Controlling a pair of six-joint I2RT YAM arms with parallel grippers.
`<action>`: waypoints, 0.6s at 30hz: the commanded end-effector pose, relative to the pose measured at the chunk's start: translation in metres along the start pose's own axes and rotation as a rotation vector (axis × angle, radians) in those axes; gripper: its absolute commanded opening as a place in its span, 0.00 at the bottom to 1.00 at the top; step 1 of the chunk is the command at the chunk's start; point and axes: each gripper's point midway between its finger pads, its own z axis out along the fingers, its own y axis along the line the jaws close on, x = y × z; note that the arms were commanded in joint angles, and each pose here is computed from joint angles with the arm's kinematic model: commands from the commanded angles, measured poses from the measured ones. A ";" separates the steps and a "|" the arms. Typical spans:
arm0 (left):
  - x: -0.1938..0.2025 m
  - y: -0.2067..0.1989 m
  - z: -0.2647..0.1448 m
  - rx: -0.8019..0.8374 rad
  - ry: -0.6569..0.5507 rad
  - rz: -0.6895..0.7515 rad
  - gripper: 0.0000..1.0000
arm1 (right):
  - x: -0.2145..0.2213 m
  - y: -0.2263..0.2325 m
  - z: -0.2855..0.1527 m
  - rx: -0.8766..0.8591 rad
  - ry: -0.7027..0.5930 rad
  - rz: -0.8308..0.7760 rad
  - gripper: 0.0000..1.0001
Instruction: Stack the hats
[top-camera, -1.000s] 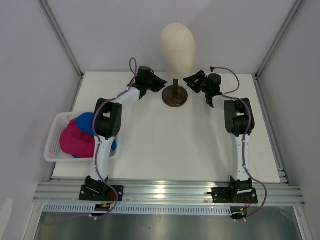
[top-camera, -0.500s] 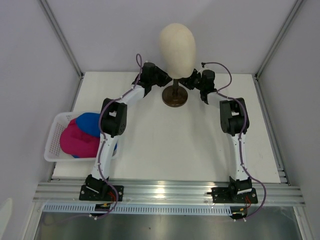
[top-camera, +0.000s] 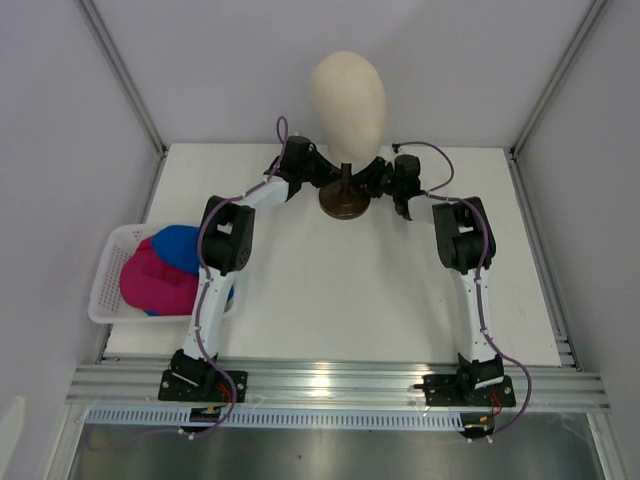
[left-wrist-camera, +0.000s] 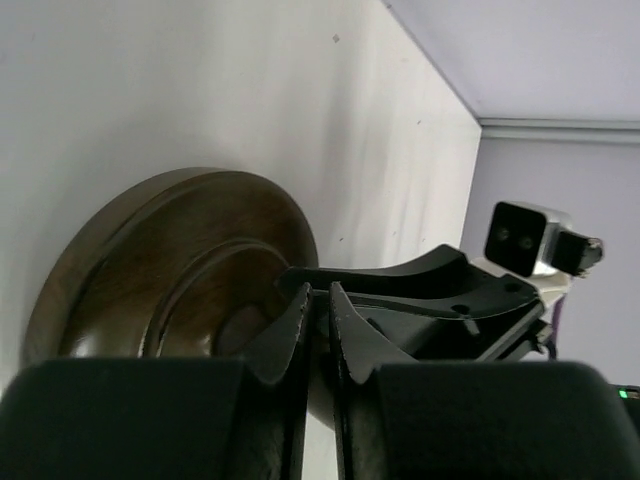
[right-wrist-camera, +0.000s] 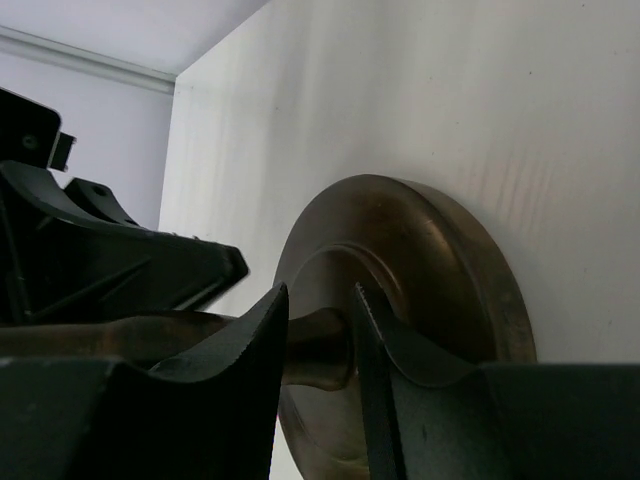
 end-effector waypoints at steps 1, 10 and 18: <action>0.017 -0.036 -0.025 0.060 0.046 0.075 0.13 | -0.001 0.050 -0.009 -0.072 0.000 -0.059 0.36; 0.048 -0.023 -0.036 0.015 0.097 0.133 0.13 | 0.032 0.057 -0.021 -0.066 0.039 -0.068 0.36; 0.076 -0.003 -0.051 -0.040 0.143 0.158 0.12 | 0.067 0.075 -0.032 -0.071 0.060 -0.077 0.35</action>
